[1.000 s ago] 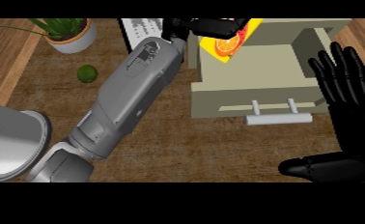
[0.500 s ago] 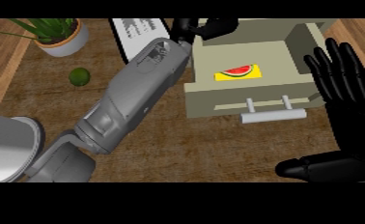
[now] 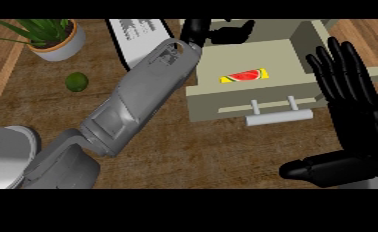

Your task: Pick up the cup, place it into the drawer and close the drawer

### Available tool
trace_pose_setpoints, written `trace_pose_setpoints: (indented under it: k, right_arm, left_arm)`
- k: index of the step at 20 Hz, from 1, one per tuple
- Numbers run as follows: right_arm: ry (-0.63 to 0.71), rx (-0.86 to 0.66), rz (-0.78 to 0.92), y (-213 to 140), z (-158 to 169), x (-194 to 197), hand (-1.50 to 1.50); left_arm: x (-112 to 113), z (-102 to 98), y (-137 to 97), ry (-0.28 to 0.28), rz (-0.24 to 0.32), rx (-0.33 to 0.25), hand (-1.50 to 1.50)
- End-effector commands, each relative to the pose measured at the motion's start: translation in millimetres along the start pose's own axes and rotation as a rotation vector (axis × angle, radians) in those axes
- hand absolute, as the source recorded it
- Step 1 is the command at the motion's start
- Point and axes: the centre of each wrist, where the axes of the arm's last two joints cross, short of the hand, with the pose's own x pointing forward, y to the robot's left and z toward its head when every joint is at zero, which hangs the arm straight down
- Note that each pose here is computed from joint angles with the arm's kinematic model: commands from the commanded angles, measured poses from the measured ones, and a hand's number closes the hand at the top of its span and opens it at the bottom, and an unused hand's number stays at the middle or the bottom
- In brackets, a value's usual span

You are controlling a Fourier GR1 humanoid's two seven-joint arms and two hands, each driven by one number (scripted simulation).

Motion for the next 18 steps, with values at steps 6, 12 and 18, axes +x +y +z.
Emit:
trace_pose_setpoints:
  k: [6, 12, 18]
  right_arm:
    - [-0.026, 0.003, -0.044, -4.1, 3.9, 3.1, -1.5]
    - [-0.014, 0.038, -0.115, -4.7, 5.6, 17.5, -1.5]
    - [0.008, 0.042, -0.056, -32.0, 8.4, 13.9, 1.5]
  left_arm:
    - [1.9, 2.4, -2.7, -0.033, 0.13, 0.003, -1.5]
    - [1.8, 7.8, -5.0, -0.126, 0.262, 0.008, -1.5]
    - [18.3, 3.6, -0.9, -0.095, 0.386, 0.013, -1.5]
